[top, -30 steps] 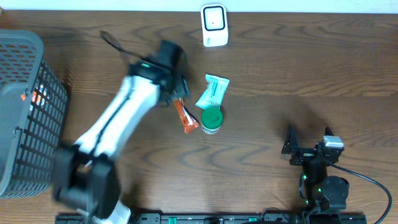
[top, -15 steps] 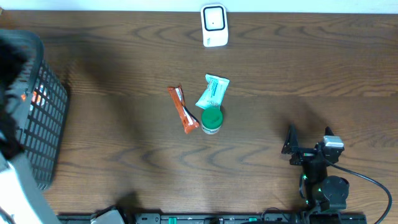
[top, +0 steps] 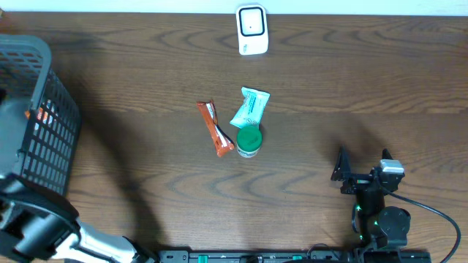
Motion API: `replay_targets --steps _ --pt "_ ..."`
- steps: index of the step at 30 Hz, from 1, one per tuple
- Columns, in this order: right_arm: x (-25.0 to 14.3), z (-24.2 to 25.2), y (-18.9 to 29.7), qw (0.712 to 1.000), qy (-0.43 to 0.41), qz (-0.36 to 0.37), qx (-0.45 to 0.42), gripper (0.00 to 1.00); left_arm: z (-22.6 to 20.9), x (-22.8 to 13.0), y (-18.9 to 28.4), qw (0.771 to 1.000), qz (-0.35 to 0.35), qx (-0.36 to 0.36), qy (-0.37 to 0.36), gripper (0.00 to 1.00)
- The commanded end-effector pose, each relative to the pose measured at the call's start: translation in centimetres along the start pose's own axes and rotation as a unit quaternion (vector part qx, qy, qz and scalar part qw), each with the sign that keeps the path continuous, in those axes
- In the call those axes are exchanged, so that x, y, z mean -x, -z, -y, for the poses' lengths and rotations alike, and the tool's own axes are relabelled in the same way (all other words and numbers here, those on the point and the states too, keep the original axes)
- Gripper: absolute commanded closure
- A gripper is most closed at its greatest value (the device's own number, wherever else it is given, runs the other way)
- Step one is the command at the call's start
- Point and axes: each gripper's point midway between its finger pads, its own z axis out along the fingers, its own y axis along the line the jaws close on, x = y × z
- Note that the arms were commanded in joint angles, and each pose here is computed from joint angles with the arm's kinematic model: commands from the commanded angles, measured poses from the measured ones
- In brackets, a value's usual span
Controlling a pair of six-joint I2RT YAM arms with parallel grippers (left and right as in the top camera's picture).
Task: Scan the item barcode
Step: 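Carry the red snack bar to the scanner and place it on the table, then grasp the orange snack box in the basket and lift it out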
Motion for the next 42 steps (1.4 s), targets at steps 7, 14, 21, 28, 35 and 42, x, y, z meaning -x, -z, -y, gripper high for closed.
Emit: replay_targets --steps 7,14,21,28,35,42 --pt "-0.1 0.0 0.0 1.000 -0.007 -0.002 -0.001 0.01 3.8 0.2 -4.6 0.972 0.018 -0.016 -0.235 0.11" --pt "-0.1 0.0 0.0 1.000 -0.007 -0.002 -0.001 0.01 3.5 -1.3 -8.9 0.964 0.001 0.053 -0.261 0.11" --pt "-0.1 0.0 0.0 1.000 -0.007 -0.002 -0.001 0.01 1.5 -2.1 -11.8 0.973 -0.018 0.091 -0.211 0.11" --pt "-0.1 0.0 0.0 1.000 -0.007 -0.002 -0.001 0.01 1.8 -3.1 -12.9 0.973 -0.037 0.068 -0.218 0.11" --pt "-0.1 0.0 0.0 1.000 -0.007 -0.002 -0.001 0.01 0.9 -2.4 -12.3 0.979 -0.031 0.075 -0.186 0.11" --pt "-0.1 0.0 0.0 1.000 -0.007 -0.002 -0.001 0.01 0.0 -3.4 -12.0 0.978 -0.055 0.086 -0.179 0.11"
